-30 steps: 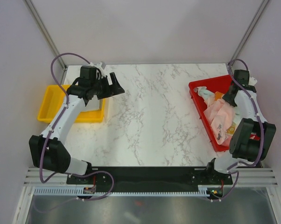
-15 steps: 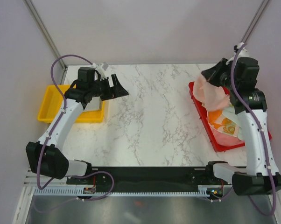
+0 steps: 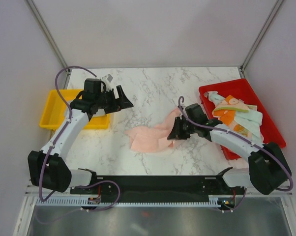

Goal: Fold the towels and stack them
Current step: Move the towel to the center of the board, then flatten out the crumpled towel

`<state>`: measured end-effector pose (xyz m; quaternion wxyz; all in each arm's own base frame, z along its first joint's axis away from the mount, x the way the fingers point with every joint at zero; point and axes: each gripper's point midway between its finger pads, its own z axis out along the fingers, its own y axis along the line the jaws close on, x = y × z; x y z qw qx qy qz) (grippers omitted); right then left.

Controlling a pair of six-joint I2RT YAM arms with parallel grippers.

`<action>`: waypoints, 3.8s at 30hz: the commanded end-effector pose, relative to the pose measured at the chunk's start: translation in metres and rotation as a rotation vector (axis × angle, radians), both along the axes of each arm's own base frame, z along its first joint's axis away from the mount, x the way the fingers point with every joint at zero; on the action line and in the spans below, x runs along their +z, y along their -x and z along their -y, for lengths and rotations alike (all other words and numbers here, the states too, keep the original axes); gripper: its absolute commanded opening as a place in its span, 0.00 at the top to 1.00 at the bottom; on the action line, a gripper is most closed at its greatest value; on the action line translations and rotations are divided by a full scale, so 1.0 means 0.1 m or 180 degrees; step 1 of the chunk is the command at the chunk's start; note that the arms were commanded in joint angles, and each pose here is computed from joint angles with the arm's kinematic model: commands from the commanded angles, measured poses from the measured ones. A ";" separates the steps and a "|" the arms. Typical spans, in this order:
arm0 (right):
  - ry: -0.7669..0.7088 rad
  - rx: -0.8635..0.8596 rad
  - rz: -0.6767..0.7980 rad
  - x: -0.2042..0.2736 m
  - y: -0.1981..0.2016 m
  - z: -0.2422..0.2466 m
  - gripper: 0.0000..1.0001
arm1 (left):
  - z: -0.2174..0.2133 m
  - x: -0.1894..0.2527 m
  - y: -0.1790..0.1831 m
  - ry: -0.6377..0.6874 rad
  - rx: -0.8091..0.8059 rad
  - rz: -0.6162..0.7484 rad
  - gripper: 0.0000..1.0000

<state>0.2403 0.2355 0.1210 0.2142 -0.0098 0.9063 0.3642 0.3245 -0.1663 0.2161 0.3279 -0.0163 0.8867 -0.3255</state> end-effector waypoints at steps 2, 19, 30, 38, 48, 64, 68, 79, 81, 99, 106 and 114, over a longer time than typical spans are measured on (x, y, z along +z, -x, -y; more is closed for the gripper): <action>0.0277 0.0241 0.0101 -0.23 0.10 -0.02 0.70 | -0.08 -0.22 -0.09 -0.0178 0.0139 -0.0083 0.10; 0.1583 -0.0728 0.0474 -0.08 -1.33 0.37 0.38 | -0.10 -1.16 0.46 -0.0859 0.0182 -0.0737 0.19; 0.1839 -0.1207 0.0137 -0.46 -1.81 0.81 0.39 | 0.14 -1.25 0.32 -0.0614 0.0093 -0.0789 0.20; 0.1474 -0.0844 0.0118 -0.42 -1.78 0.76 0.39 | 0.65 -0.68 -0.27 -0.0121 -0.0327 -0.0188 0.20; 0.0978 -0.1361 -0.0029 0.00 -1.02 0.96 0.40 | 1.85 -0.64 -0.85 -0.0123 -0.1735 0.0466 0.22; 0.0422 -0.1209 0.0430 0.48 -0.35 0.96 0.41 | 2.87 -1.45 -0.97 -0.0211 -0.2198 0.0368 0.28; 0.0381 -0.1243 0.0521 0.55 -0.30 0.99 0.41 | 2.92 -1.62 -0.95 -0.0252 -0.2197 0.0260 0.36; 0.0444 -0.1092 0.0566 0.44 -0.32 0.96 0.40 | 2.74 -1.22 -1.02 -0.0298 -0.1966 0.0338 0.98; 0.0227 -0.0977 0.0673 0.46 -0.39 0.83 0.38 | 2.45 -0.89 -1.05 -0.0170 -0.1814 0.0367 0.98; 0.0355 -0.0653 0.0173 -0.80 -0.72 0.10 0.28 | 1.19 -0.61 -1.10 0.0725 -0.1493 0.0159 0.98; 0.0159 -0.0883 0.0015 -0.81 -1.05 -0.11 0.31 | 1.06 -0.65 -1.15 0.0496 -0.1409 0.0211 0.98; 0.0288 -0.0790 -0.0142 -0.96 -1.02 -0.23 0.91 | 0.82 -0.47 -1.30 0.0411 -0.1116 0.0309 0.98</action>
